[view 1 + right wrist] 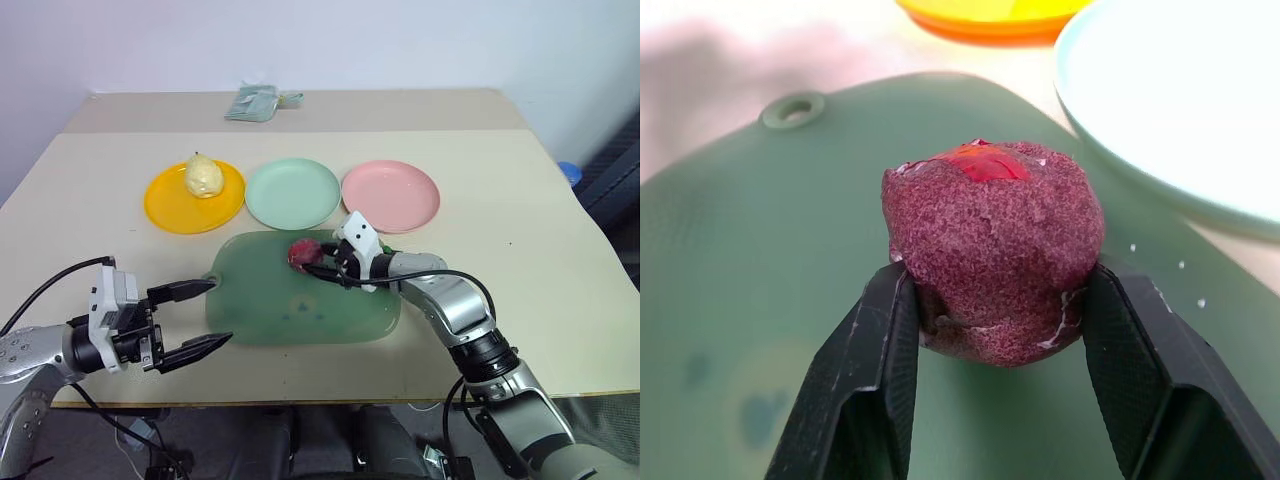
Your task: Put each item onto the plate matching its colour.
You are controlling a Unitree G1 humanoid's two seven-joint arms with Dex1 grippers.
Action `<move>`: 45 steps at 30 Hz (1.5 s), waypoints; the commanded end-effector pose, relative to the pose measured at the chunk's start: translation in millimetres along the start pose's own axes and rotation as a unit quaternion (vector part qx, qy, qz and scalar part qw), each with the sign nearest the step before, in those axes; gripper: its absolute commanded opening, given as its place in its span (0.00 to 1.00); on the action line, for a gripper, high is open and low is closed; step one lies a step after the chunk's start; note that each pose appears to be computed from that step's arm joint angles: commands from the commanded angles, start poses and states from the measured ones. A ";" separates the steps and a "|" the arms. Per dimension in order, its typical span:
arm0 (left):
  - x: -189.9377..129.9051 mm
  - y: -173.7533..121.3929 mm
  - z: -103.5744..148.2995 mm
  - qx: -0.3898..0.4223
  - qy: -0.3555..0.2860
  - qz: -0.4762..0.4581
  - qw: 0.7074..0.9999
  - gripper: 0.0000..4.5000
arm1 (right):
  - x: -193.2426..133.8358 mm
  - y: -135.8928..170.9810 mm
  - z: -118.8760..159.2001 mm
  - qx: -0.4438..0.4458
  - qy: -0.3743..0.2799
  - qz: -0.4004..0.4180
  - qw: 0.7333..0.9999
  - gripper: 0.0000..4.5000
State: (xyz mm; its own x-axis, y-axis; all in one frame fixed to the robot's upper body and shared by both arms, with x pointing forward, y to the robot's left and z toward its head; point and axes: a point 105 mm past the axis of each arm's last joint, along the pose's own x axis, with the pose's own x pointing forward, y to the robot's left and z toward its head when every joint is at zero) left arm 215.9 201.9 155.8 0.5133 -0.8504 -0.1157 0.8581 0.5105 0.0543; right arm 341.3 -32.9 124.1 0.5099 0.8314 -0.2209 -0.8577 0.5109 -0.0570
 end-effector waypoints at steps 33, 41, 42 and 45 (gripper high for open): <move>67.5 25.2 31.2 -0.001 -0.102 0.125 0.987 1.00 | -52.6 -179.6 48.2 0.024 -0.101 -0.314 0.944 1.00; 72.4 21.9 29.5 -0.007 -0.095 0.096 0.991 1.00 | -102.9 -116.8 46.7 0.009 -0.106 -0.199 0.974 1.00; 72.8 21.4 29.1 -0.008 -0.094 0.091 0.991 1.00 | -110.6 -106.2 45.5 0.012 -0.103 -0.191 0.976 1.00; 72.9 20.3 28.2 -0.012 -0.088 0.073 0.993 1.00 | -129.1 -79.7 43.4 0.020 -0.095 -0.171 0.980 1.00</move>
State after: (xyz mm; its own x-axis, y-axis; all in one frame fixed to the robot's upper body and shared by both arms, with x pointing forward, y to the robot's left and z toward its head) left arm 273.6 146.8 171.4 0.6516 -0.7563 0.0579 0.7565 0.6536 0.0233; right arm 363.7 -177.4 168.2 0.8020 0.5909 -0.0872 -0.5944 0.8039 -0.0194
